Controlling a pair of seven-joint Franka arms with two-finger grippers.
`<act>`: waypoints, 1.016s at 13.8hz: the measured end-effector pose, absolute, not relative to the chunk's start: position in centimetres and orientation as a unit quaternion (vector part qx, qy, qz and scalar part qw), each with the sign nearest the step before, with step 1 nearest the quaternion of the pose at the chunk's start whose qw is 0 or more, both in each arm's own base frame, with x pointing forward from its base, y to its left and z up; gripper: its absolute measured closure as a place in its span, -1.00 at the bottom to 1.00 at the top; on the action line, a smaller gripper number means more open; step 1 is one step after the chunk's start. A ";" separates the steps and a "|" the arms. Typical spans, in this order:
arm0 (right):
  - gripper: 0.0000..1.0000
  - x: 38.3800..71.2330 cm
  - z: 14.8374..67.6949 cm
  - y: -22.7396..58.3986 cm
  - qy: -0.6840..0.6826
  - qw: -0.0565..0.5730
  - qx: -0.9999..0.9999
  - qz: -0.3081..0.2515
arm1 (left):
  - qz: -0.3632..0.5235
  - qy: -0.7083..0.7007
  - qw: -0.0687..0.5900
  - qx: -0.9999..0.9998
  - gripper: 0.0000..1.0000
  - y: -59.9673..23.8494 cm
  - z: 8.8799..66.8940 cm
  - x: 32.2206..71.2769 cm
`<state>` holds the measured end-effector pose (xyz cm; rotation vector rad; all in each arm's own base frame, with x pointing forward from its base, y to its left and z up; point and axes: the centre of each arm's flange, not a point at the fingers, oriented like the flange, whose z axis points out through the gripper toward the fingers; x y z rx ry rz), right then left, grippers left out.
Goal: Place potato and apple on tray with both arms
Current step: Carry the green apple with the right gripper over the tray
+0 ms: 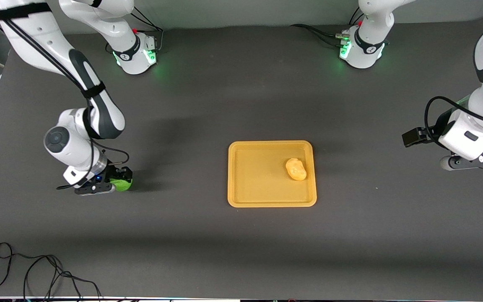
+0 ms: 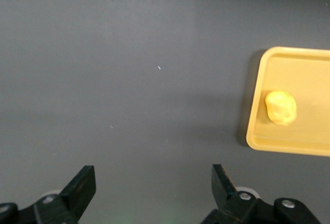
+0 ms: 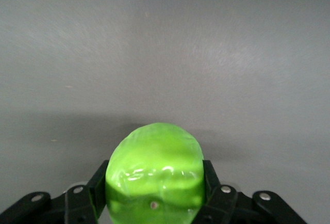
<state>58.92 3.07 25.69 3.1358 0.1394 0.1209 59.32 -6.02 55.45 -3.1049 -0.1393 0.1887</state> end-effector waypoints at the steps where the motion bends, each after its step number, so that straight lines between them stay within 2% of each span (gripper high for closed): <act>1: -0.46 59.3 28.3 3.1 0.045 0.000 0.999 0.031 | 0.061 -0.044 0.010 -0.997 -1.00 -5.6 55.2 58.8; 6: -0.46 59.8 46.8 3.7 0.049 -0.002 0.999 -0.017 | 0.055 -0.031 0.032 -0.997 -1.00 -6.5 55.2 55.0; 8: -0.46 59.7 53.1 5.9 0.056 -0.003 0.998 -0.014 | 0.055 -0.014 0.035 -0.998 -1.00 -6.1 55.5 53.7; 10: -0.46 59.5 56.0 12.0 0.048 -0.005 0.999 0.007 | 0.056 -0.008 0.031 -0.998 -1.00 -5.5 55.4 53.4; 14: -0.46 56.7 55.1 31.5 0.024 -0.010 1.000 0.010 | 0.060 -0.008 0.016 -0.998 -1.00 -5.7 55.2 53.3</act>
